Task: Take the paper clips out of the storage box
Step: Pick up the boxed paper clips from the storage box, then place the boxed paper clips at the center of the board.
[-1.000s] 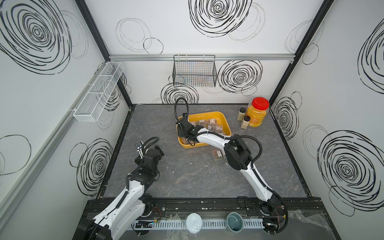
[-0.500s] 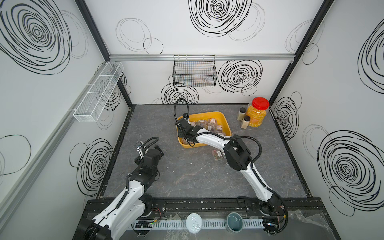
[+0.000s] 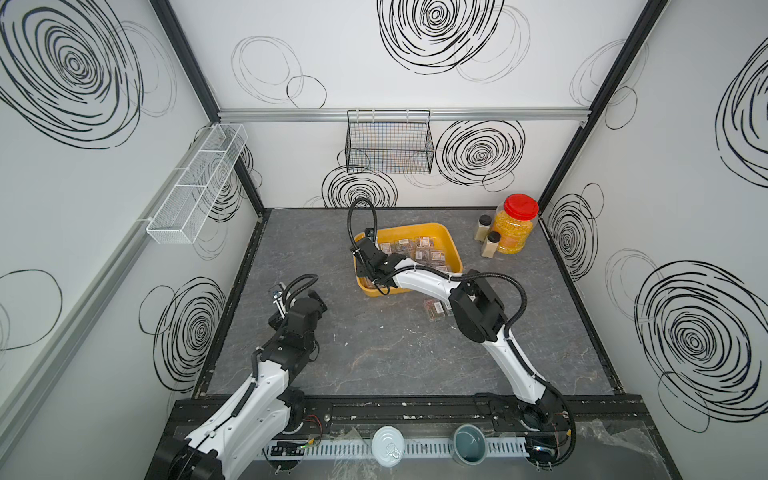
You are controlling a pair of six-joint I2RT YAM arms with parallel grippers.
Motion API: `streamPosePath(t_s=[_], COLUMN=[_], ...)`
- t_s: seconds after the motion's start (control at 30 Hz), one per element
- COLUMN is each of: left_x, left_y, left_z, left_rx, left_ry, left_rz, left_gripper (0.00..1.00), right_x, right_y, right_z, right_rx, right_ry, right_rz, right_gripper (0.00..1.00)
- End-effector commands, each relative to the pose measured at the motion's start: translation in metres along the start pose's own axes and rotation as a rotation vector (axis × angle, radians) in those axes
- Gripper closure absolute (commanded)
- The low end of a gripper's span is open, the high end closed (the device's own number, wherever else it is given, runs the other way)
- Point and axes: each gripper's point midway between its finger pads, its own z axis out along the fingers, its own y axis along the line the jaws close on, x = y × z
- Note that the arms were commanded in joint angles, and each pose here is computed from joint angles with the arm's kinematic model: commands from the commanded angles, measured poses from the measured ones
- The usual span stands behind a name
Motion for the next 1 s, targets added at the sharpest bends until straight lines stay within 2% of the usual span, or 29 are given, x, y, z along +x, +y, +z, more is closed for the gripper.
streamPosePath(t_s=[0.0, 0.27, 0.67, 0.83, 0.97], left_x=[-0.007, -0.008, -0.009, -0.009, -0.008], left_y=[0.004, 0.005, 0.008, 0.008, 0.008], left_z=[0.000, 0.000, -0.002, -0.003, -0.003], left_rx=[-0.017, -0.025, -0.029, -0.026, -0.020], left_ry=[-0.040, -0.044, -0.051, -0.054, -0.054], left_rz=[-0.036, -0.033, -0.044, -0.050, -0.051], left_gripper=[0.01, 0.01, 0.01, 0.01, 0.01], right_x=[-0.036, -0.026, 0.021, 0.051, 0.075], right_y=[0.011, -0.006, -0.036, -0.052, -0.064], right_z=[-0.048, -0.104, -0.192, -0.215, -0.214], right_rx=[-0.068, -0.125, -0.220, -0.219, -0.210], right_ry=[-0.088, -0.144, -0.262, -0.321, -0.325], right_rz=[0.013, -0.003, -0.054, -0.042, -0.015], right_gripper=[0.48, 0.48, 0.49, 0.48, 0.49])
